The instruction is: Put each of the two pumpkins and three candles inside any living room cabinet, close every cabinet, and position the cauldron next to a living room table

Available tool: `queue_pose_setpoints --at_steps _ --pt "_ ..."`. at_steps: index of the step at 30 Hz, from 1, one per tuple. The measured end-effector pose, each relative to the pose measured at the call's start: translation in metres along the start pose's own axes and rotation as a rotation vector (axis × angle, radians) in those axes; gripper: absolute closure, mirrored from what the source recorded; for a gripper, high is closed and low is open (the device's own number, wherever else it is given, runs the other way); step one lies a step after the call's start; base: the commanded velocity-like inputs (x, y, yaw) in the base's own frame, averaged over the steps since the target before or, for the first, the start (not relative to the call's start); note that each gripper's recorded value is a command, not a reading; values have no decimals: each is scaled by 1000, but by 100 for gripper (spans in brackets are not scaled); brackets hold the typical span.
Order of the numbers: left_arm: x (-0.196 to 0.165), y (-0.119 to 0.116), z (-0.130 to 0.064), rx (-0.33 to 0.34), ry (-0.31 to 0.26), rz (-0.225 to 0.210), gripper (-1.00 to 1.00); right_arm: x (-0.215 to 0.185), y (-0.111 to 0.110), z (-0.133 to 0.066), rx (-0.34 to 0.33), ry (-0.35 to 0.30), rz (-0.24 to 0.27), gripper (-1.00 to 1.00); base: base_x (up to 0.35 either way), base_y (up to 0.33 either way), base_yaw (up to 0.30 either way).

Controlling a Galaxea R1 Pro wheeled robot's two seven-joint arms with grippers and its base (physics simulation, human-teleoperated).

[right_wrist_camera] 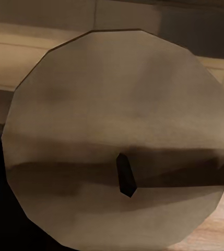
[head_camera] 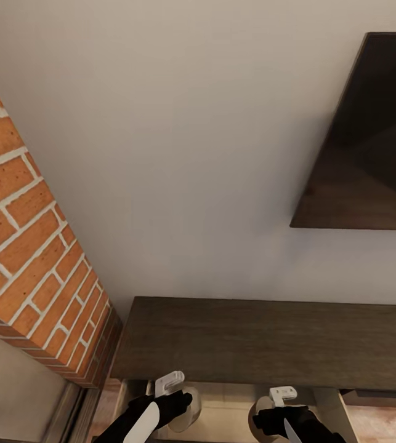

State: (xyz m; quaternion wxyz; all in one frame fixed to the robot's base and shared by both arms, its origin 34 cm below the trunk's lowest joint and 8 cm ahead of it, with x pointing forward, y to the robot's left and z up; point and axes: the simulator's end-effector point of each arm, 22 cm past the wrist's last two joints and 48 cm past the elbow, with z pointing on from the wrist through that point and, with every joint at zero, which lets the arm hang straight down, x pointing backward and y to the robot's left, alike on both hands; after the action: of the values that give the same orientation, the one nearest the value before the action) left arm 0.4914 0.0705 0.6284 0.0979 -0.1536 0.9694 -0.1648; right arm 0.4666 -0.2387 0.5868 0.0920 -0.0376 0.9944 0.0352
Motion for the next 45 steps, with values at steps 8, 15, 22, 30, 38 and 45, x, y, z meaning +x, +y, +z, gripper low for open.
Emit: queue_pose_setpoints --at_steps 8,15,22,30,38,45 --pt "-1 22 7 -97 -4 -3 100 -1 -1 9 0 -3 1 100 0 0 -46" --pt "-2 23 15 -96 -7 -3 100 -2 -1 17 0 -6 1 100 0 0 -84" --pt "-3 23 23 -91 -10 -5 100 -3 -1 25 -3 -9 0 100 0 0 -2" --pt "3 36 28 -106 -8 -3 100 -25 10 28 -22 -50 -8 100 0 0 0" --pt "-5 48 26 -120 -23 9 100 -48 15 23 -36 -79 -4 100 0 0 0" --pt "-5 48 26 -120 -23 10 100 -47 14 24 -33 -73 -1 100 0 0 0"
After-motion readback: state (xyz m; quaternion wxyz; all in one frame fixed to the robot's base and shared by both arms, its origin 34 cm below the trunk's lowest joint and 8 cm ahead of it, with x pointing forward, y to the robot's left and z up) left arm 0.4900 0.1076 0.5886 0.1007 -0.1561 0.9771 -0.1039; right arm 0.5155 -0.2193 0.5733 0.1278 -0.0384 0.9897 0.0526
